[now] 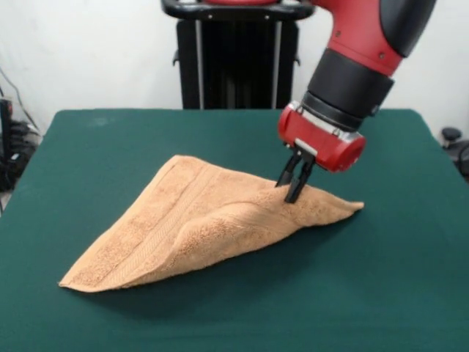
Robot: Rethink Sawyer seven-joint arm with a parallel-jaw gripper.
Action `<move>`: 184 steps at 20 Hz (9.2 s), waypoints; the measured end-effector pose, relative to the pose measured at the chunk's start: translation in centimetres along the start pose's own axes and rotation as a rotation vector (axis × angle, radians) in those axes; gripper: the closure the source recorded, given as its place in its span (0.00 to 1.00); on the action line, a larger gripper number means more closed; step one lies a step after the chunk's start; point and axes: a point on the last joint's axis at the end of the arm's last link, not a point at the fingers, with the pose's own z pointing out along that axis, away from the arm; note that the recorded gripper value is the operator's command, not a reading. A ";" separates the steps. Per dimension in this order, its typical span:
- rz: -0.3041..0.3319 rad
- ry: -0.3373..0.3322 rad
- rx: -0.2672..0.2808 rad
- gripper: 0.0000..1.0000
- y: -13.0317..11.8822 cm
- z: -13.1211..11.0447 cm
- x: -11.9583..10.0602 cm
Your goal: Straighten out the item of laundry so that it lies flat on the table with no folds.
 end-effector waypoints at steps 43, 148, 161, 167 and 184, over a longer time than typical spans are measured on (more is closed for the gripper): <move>-0.201 0.026 0.054 1.00 0.2 9.6 0.9; -0.267 0.025 -0.095 1.00 -13.3 10.8 -5.5; -0.313 0.019 -0.116 1.00 -11.1 9.3 -3.6; -0.317 0.051 -0.092 1.00 -13.8 9.7 -3.0; -0.326 0.132 -0.050 1.00 -18.5 8.6 0.3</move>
